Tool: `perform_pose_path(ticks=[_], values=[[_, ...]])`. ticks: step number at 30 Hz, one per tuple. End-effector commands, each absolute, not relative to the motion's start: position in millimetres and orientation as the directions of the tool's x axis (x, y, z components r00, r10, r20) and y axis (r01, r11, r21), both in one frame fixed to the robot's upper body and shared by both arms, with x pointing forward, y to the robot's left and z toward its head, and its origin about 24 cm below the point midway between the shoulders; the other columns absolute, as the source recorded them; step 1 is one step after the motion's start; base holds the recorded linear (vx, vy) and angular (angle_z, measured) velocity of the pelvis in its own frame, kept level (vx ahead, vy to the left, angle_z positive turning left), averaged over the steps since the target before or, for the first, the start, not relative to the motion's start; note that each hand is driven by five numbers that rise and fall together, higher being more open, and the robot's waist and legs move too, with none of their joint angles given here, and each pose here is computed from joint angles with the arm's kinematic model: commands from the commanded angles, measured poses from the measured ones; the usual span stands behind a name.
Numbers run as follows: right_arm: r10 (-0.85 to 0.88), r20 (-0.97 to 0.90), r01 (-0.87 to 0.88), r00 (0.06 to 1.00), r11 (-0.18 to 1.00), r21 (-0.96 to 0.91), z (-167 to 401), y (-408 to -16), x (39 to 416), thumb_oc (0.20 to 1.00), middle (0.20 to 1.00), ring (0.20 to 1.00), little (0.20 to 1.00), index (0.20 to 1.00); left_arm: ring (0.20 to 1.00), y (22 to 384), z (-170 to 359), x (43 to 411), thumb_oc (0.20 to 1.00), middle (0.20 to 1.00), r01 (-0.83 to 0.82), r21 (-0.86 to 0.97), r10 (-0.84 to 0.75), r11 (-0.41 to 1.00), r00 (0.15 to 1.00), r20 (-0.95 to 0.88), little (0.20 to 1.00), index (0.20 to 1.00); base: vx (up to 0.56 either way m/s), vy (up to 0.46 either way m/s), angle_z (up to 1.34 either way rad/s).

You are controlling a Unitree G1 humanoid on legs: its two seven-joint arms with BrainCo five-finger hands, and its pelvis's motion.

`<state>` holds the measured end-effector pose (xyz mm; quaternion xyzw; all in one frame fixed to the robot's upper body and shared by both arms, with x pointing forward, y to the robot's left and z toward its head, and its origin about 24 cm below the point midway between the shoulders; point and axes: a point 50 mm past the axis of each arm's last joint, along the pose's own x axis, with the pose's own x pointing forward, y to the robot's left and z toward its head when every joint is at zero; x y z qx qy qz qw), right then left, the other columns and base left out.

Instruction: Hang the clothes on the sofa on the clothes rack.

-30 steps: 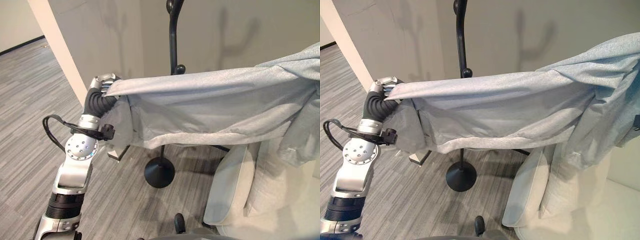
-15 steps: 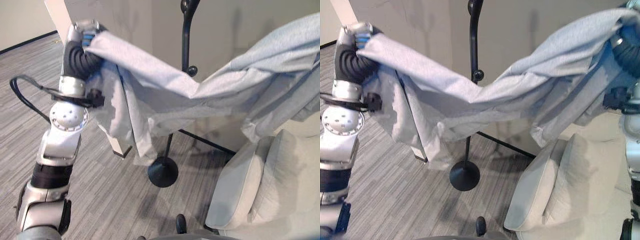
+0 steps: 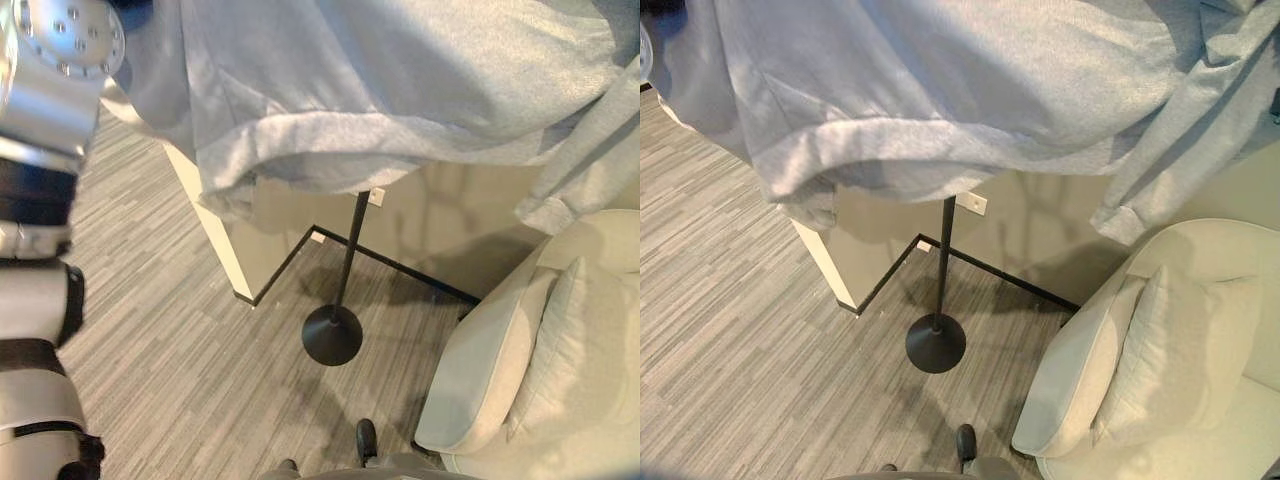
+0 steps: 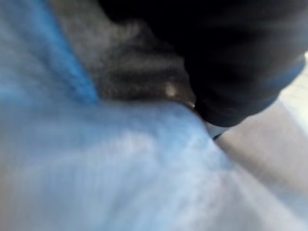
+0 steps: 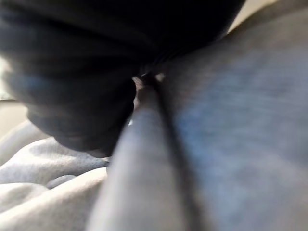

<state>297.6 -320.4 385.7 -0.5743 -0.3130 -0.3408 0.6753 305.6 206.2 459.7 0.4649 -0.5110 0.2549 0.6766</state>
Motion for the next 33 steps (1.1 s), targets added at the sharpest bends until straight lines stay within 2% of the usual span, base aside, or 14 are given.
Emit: perform_pose_path(ticks=[1, 5, 8, 15, 16, 17, 18, 20, 25, 26, 27, 31, 32, 33], values=[[-0.156, 0.872, 0.884, 0.464, 0.139, -0.446, 419, -327, 282, 0.2, 0.2, 0.2, 0.2, 0.2, 0.2, 207, 480, 297, 0.2, 0.2, -0.836, 0.284, -0.081, 0.47, 0.28, 0.957, 0.2, 0.2, 0.0, 0.0, 0.0], [-0.18, 0.809, 0.827, 0.56, 0.175, -0.534, 398, -326, 303, 0.2, 0.2, 0.2, 0.2, 0.2, 0.2, 205, 467, 315, 0.2, 0.2, -0.799, 0.351, -0.065, 0.488, 0.368, 0.928, 0.2, 0.2, 0.0, 0.0, 0.0], [-0.171, 0.784, 0.801, 0.597, 0.181, -0.571, 389, -324, 311, 0.2, 0.2, 0.2, 0.2, 0.2, 0.2, 203, 459, 322, 0.2, 0.2, -0.777, 0.38, -0.067, 0.501, 0.403, 0.913, 0.2, 0.2, 0.0, 0.0, 0.0], [-0.205, 0.681, 0.709, 0.703, 0.274, -0.649, 339, -324, 331, 0.2, 0.2, 0.2, 0.2, 0.2, 0.2, 223, 414, 347, 0.2, 0.2, -0.702, 0.442, 0.021, 0.559, 0.545, 0.838, 0.2, 0.2, -0.02, -0.004, 0.0], [-0.204, 0.653, 0.681, 0.729, 0.308, -0.664, 323, -323, 333, 0.2, 0.2, 0.2, 0.2, 0.2, 0.2, 230, 395, 354, 0.2, 0.2, -0.677, 0.468, 0.046, 0.568, 0.593, 0.804, 0.2, 0.2, 0.0, 0.0, 0.0], [-0.205, 0.651, 0.68, 0.731, 0.307, -0.666, 321, -323, 333, 0.2, 0.2, 0.2, 0.2, 0.2, 0.2, 230, 394, 355, 0.2, 0.2, -0.675, 0.47, 0.045, 0.568, 0.596, 0.802, 0.2, 0.2, 0.0, 0.0, 0.0], [-0.21, 0.614, 0.643, 0.761, 0.361, -0.675, 301, -321, 336, 0.2, 0.2, 0.2, 0.2, 0.2, 0.2, 239, 371, 361, 0.2, 0.2, -0.641, 0.486, 0.078, 0.593, 0.647, 0.758, 0.2, 0.2, 0.0, 0.0, 0.0], [-0.216, 0.592, 0.625, 0.777, 0.377, -0.683, 289, -322, 336, 0.2, 0.2, 0.2, 0.2, 0.2, 0.2, 240, 362, 363, 0.2, 0.2, -0.626, 0.498, 0.079, 0.6, 0.666, 0.742, 0.2, 0.2, 0.0, 0.0, 0.0], [-0.233, 0.5, 0.54, 0.834, 0.533, -0.652, 231, -313, 331, 0.2, 0.2, 0.2, 0.2, 0.2, 0.2, 251, 301, 368, 0.2, 0.2, -0.53, 0.535, 0.114, 0.658, 0.772, 0.625, 0.2, 0.2, 0.0, -0.001, -0.01], [-0.238, 0.458, 0.499, 0.857, 0.611, -0.615, 208, -306, 329, 0.2, 0.2, 0.2, 0.2, 0.2, 0.2, 251, 274, 369, 0.2, 0.2, -0.481, 0.511, 0.138, 0.712, 0.81, 0.57, 0.2, 0.2, 0.0, 0.0, 0.0], [-0.237, 0.456, 0.497, 0.858, 0.611, -0.617, 207, -306, 328, 0.2, 0.2, 0.2, 0.2, 0.2, 0.2, 251, 273, 369, 0.2, 0.2, -0.48, 0.512, 0.138, 0.712, 0.811, 0.568, 0.2, 0.2, 0.0, 0.0, 0.0], [-0.206, 0.387, 0.4, 0.899, 0.747, -0.531, 168, -284, 320, 0.2, 0.2, 0.2, 0.2, 0.2, 0.2, 243, 222, 362, 0.2, 0.2, -0.369, 0.435, 0.141, 0.822, 0.871, 0.471, 0.2, 0.2, 0.0, 0.005, -0.01], [-0.207, 0.369, 0.384, 0.906, 0.77, -0.509, 159, -281, 316, 0.275, 0.275, 0.275, 0.275, 0.275, 0.423, 241, 210, 358, 0.423, 0.423, -0.344, 0.421, 0.138, 0.84, 0.884, 0.447, 0.423, 0.423, 0.0, 0.0, 0.0], [-0.202, 0.349, 0.36, 0.915, 0.799, -0.482, 150, -277, 313, 1.0, 1.0, 1.0, 1.0, 1.0, 0.925, 238, 200, 355, 0.925, 0.925, -0.322, 0.385, 0.139, 0.865, 0.891, 0.431, 0.925, 0.925, 0.0, 0.009, -0.03]])
